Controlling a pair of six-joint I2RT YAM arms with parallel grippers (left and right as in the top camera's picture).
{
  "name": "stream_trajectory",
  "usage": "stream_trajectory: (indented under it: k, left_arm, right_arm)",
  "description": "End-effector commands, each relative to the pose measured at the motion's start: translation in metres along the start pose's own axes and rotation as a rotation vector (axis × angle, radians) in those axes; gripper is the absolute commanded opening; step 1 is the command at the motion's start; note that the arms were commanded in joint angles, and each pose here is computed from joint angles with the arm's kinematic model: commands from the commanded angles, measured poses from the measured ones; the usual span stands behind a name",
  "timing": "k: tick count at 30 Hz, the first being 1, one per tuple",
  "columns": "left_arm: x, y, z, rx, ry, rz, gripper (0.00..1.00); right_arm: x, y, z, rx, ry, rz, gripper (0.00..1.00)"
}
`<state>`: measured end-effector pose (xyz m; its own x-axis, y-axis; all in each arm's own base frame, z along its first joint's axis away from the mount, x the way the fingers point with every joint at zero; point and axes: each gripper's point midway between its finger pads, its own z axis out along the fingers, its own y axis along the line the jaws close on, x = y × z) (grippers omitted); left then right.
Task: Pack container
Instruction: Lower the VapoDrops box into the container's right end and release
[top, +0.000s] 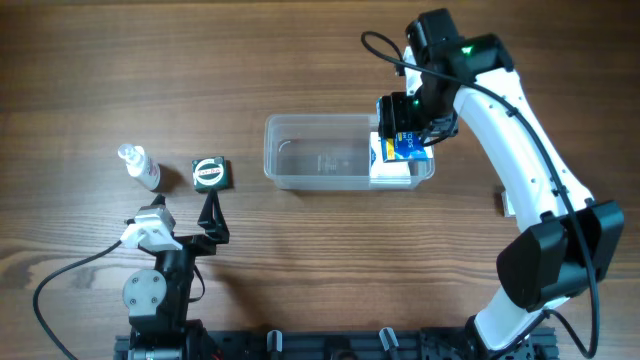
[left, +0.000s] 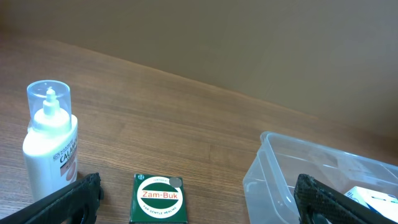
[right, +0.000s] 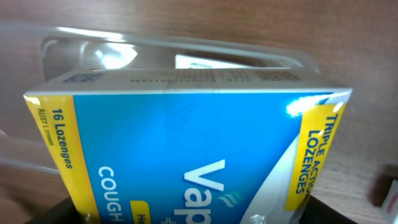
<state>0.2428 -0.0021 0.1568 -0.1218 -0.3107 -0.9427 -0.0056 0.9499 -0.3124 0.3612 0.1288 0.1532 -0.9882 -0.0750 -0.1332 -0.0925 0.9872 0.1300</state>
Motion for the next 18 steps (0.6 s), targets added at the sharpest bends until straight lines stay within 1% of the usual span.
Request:
stream_trajectory:
  k: [1, 3, 8, 18]
  left_arm:
    - [0.001, 0.000, 0.000, 0.003, -0.002, -0.005, 1.00]
    - [0.001, 0.000, 0.000, 0.003, -0.002, -0.005, 1.00]
    - [0.001, 0.000, 0.000, 0.003, -0.002, -0.005, 1.00]
    - [0.001, 0.000, 0.000, 0.003, -0.002, -0.005, 1.00]
  right_arm:
    - [0.006, -0.016, 0.023, 0.087, 0.013, 0.102, 0.72]
    - [0.008, -0.017, 0.032, 0.087, 0.017, 0.119, 0.75]
    - [0.019, -0.021, 0.054, 0.090, 0.041, 0.121, 0.76]
    - [-0.009, -0.015, 0.055, 0.060, -0.068, 0.084, 0.76]
